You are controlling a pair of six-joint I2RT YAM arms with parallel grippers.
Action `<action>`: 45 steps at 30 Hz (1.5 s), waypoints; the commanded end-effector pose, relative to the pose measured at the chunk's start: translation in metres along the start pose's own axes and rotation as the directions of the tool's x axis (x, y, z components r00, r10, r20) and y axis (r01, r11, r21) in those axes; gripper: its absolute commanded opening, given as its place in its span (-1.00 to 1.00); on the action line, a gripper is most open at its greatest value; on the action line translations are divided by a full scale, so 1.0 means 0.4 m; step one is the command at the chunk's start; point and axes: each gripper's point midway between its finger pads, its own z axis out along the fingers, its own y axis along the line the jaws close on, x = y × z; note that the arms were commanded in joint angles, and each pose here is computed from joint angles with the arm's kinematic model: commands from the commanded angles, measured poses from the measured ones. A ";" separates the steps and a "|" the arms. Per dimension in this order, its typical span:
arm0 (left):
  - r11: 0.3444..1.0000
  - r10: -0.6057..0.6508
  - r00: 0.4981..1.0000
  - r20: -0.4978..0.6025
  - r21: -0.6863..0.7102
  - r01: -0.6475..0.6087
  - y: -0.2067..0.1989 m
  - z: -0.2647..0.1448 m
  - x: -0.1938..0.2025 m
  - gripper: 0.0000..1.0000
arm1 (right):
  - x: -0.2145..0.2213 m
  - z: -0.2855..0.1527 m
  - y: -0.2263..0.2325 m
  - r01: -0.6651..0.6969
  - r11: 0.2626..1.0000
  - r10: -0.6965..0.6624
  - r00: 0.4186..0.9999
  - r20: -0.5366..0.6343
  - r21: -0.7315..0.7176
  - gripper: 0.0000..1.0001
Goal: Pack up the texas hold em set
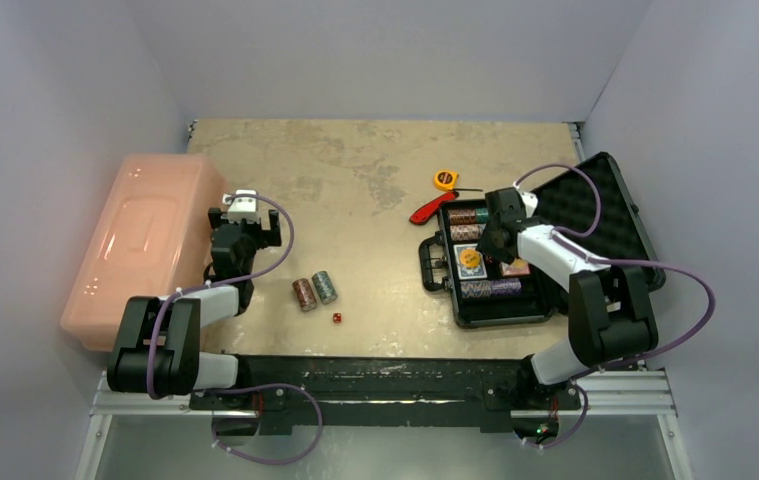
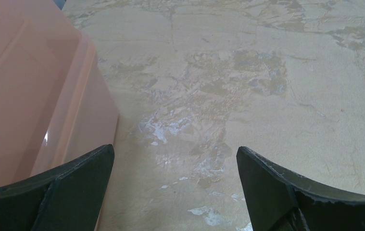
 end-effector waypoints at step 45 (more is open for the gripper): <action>0.841 -0.540 0.772 -0.336 -0.248 0.480 -0.014 -0.208 -0.185 1.00 | -0.179 -0.283 0.037 -0.016 0.971 0.082 0.959 0.270 -0.240 0.98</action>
